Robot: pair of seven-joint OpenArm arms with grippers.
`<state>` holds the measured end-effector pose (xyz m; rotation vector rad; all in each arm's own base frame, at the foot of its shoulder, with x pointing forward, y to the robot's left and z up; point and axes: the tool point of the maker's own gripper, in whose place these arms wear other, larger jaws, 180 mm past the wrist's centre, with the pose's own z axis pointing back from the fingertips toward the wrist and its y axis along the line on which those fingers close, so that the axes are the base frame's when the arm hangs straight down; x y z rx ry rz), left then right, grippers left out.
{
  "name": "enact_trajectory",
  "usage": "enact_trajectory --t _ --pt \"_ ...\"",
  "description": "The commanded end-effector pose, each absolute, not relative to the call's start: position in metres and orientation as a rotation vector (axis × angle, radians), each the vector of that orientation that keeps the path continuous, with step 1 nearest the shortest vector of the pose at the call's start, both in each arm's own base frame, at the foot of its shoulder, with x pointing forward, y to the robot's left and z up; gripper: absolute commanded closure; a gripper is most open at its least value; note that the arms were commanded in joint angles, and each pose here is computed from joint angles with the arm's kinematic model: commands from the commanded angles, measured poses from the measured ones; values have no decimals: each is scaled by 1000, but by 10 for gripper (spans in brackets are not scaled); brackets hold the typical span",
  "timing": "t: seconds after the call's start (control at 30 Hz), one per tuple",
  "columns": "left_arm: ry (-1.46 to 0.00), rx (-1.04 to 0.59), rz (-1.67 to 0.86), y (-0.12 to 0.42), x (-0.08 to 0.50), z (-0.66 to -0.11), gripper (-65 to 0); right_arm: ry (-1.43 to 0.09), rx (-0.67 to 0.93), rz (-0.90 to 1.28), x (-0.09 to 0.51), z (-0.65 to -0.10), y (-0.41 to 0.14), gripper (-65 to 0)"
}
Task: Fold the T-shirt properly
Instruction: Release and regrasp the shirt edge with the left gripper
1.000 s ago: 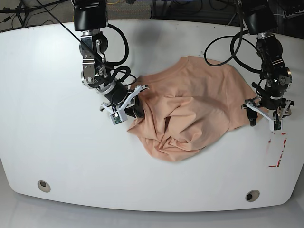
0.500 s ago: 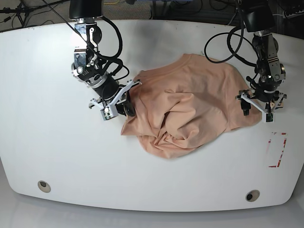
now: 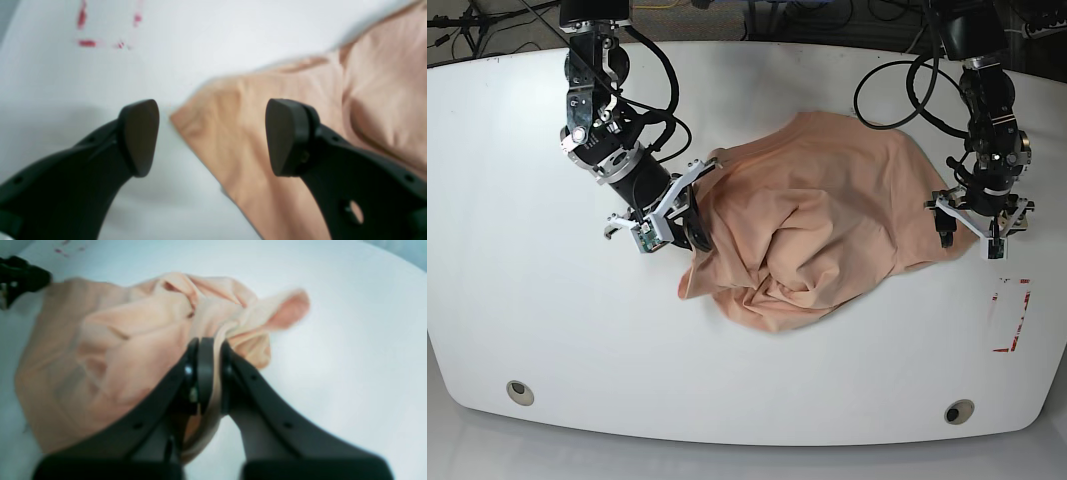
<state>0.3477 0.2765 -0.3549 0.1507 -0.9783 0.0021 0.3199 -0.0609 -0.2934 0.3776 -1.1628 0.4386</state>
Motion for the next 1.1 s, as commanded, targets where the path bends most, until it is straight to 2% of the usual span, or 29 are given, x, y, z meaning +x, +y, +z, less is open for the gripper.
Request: enact_trajectory --t 0.0,0.3,0.77,1.07 --pt "-1017 172 -6 282 351 -340 -470 -1210 369 440 325 -279 -65 -7" --pt "-1015 157 -36 272 351 -345 -475 -1205 349 451 329 -280 -69 -7" --pt "-909 93 -57 255 362 -392 -478 -1186 365 432 326 -290 -69 -2" --pt "-818 86 -30 261 362 -415 -424 -1183 365 431 325 -290 -69 0"
